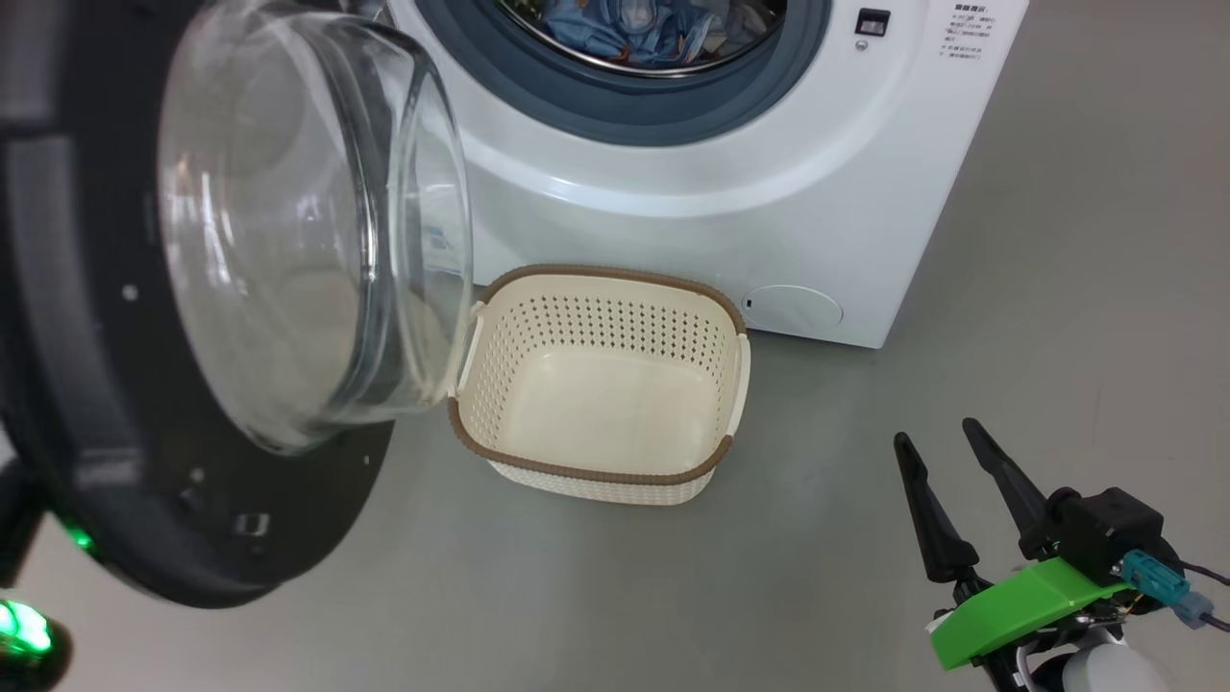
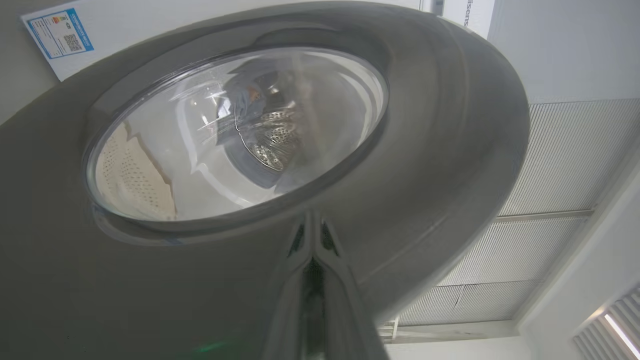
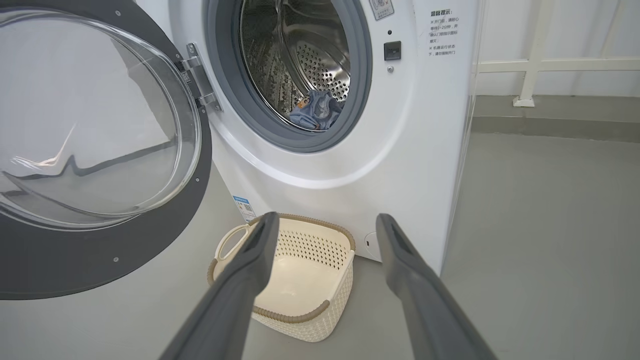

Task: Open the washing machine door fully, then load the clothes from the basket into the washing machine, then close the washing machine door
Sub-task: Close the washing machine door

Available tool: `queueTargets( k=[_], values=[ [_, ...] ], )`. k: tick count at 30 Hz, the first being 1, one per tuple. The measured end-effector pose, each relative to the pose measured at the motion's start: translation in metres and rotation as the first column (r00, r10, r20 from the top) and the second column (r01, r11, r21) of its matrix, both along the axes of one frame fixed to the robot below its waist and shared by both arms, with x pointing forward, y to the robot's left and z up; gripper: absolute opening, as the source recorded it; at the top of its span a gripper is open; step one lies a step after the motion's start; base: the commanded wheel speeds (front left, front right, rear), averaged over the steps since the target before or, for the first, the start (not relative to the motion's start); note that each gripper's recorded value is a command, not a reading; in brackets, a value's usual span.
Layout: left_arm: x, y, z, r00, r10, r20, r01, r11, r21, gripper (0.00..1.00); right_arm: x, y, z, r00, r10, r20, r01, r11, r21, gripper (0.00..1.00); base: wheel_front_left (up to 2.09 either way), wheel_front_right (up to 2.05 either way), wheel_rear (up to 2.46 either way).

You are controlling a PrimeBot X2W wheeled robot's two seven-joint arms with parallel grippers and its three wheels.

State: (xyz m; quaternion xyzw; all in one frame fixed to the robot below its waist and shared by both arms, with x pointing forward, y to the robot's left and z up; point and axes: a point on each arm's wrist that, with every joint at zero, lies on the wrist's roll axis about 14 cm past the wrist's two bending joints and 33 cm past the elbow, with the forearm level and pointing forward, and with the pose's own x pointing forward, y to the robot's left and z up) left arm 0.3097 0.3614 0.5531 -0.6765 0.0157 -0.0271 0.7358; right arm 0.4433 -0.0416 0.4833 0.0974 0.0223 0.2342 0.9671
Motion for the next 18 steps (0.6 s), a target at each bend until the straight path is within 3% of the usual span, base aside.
queueTargets(
  k=[9, 18],
  values=[
    [0.012, -0.058, 0.007, 0.988, -0.148, 0.053, 0.150, 0.988, -0.026, 0.00, -0.007, -0.008, 0.001, 1.000, -0.027, 0.001, 0.027, 1.000, 0.013, 1.00, 0.00, 0.00, 0.00],
    [0.040, -0.090, 0.013, 0.966, -0.249, 0.064, 0.251, 0.967, -0.039, 0.00, -0.013, -0.035, 0.000, 0.994, -0.112, -0.004, 0.112, 0.993, 0.036, 1.00, 0.00, 0.00, 0.00]
  ],
)
